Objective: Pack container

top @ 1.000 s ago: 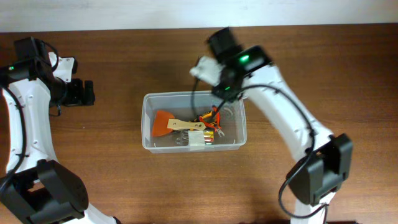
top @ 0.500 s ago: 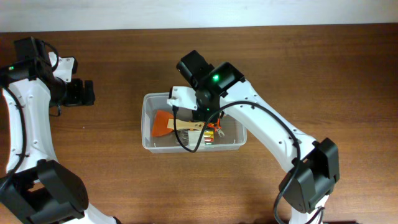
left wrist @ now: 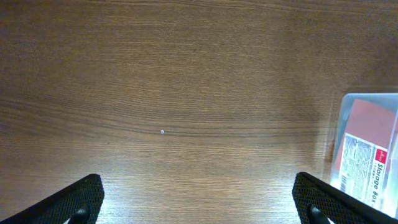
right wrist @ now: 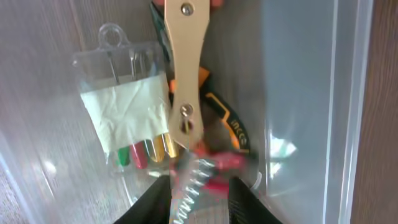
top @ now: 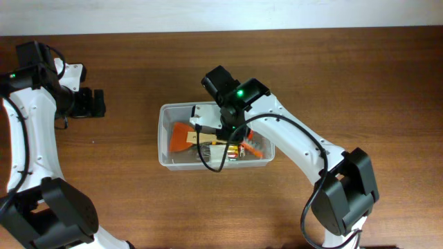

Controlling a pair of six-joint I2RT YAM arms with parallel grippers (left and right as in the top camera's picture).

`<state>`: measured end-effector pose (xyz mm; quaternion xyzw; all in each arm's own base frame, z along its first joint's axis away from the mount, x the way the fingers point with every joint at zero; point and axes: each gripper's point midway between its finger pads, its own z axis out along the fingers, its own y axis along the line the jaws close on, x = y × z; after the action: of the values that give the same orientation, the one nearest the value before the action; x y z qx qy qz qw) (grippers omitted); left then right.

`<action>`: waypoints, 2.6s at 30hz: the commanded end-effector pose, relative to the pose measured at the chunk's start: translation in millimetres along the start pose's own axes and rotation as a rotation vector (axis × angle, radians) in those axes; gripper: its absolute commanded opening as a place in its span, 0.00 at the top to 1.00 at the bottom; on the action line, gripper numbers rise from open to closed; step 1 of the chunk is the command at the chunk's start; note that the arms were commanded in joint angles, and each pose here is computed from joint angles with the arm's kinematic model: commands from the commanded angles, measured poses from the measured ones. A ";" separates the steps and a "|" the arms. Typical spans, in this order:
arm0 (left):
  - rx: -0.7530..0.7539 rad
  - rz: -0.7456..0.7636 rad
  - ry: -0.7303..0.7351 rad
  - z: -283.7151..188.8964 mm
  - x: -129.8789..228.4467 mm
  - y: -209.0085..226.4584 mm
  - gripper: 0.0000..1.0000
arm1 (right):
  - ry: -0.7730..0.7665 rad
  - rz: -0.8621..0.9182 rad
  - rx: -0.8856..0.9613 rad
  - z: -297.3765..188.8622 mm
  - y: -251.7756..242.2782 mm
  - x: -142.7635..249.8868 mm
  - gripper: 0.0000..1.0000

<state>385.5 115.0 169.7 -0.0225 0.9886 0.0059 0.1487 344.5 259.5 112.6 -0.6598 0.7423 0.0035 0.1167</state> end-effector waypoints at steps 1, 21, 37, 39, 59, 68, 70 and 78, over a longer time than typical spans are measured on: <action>0.014 -0.019 0.008 4.3 1.6 0.7 0.01 | -0.022 0.004 -0.010 2.3 -0.6 -2.0 0.70; 0.014 -0.019 0.008 4.3 1.6 0.7 0.01 | -0.255 0.686 0.848 -286.9 -125.5 50.9 0.01; 0.014 -0.019 0.008 4.3 1.7 0.7 0.01 | -0.245 1.325 0.931 -376.9 -5.6 267.4 0.01; 0.014 -0.019 0.008 4.3 1.6 0.7 0.01 | -0.260 1.348 0.895 -361.1 7.9 272.6 0.01; 0.014 -0.019 0.008 4.3 1.6 0.7 0.01 | -0.951 0.841 0.716 -300.6 122.4 171.2 0.01; 0.014 -0.019 0.008 4.3 1.6 0.7 0.01 | -0.902 0.891 0.779 -299.9 117.1 185.1 0.02; 0.014 -0.019 0.008 4.3 1.6 0.7 0.01 | -0.889 0.905 0.780 -297.3 117.3 187.5 0.01; 0.014 -0.019 0.008 4.3 1.7 0.7 0.01 | -0.864 0.929 0.798 -294.8 116.1 193.6 0.01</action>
<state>385.5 115.0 169.7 -0.0225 0.9886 0.0059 0.1487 159.8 44.0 347.7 -0.1372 0.7769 0.0563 0.6119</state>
